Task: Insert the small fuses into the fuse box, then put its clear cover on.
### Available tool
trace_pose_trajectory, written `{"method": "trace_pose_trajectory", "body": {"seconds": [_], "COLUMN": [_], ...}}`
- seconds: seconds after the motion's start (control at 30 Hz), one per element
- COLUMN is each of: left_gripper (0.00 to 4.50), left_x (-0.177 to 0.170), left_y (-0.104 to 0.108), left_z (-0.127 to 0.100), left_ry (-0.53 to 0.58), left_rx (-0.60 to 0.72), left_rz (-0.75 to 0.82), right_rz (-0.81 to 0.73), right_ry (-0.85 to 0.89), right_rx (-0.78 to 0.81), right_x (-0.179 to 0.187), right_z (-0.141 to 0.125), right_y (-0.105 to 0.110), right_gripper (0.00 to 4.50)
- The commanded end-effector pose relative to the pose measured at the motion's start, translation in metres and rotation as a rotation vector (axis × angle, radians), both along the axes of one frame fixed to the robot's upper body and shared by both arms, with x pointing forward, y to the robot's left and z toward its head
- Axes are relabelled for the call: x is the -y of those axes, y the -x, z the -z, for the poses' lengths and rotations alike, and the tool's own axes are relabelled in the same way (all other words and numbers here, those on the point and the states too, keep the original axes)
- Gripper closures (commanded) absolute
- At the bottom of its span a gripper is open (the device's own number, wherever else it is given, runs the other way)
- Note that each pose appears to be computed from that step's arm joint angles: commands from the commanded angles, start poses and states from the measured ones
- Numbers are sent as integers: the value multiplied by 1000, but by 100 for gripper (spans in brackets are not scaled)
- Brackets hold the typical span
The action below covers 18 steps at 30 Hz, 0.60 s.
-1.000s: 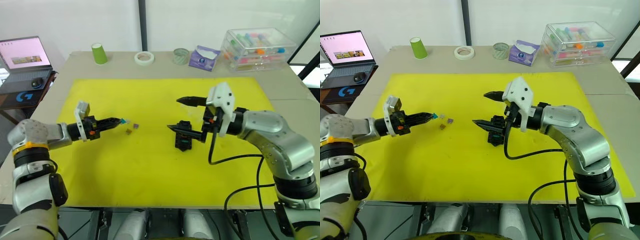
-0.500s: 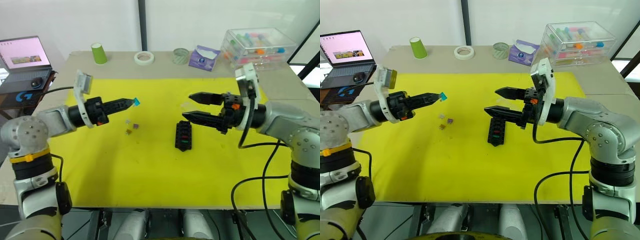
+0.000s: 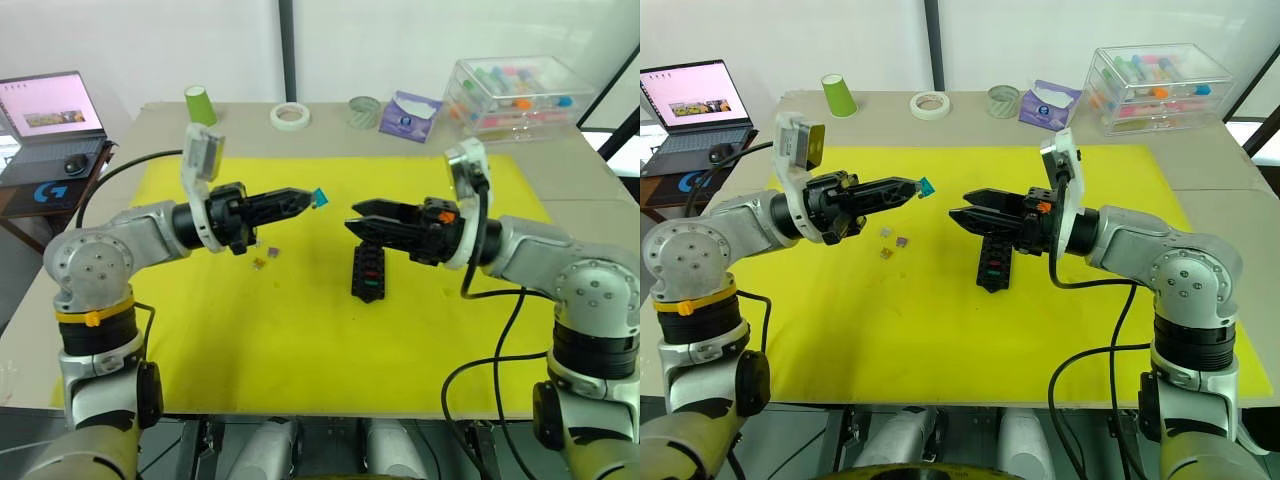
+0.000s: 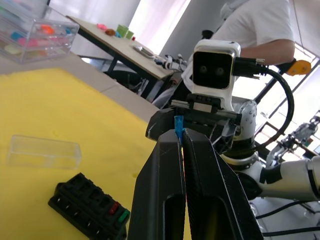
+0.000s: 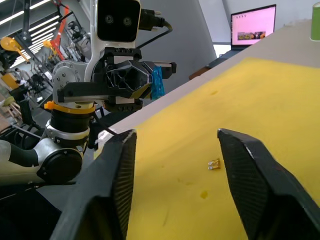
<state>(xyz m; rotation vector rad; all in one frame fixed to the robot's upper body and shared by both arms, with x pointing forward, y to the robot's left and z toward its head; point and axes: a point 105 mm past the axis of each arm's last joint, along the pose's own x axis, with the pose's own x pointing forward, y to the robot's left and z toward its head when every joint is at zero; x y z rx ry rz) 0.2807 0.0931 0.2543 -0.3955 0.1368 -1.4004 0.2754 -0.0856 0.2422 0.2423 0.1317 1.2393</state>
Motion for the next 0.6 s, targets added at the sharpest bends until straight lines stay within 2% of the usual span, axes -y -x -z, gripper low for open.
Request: {"method": "trace_pose_trajectory", "body": {"seconds": [0.03, 0.1, 0.17, 0.6], "left_gripper": [450, 450, 450, 450], "left_x": [3, 3, 4, 6], "left_y": [8, 8, 9, 11], "left_z": [-8, -8, -8, -6], "left_ry": [-7, -8, -9, -21], "left_rx": [48, 49, 54, 80], "left_rz": [51, 54, 61, 79], "right_rz": [-36, -45, -53, -115], "right_ry": [-32, -31, -35, -46], "right_rx": [59, 59, 56, 35], "right_x": [-6, -7, -7, -13], "right_z": [-14, -14, -15, -16], "right_y": [7, 8, 9, 17], "right_gripper": [178, 215, 281, 281]}}
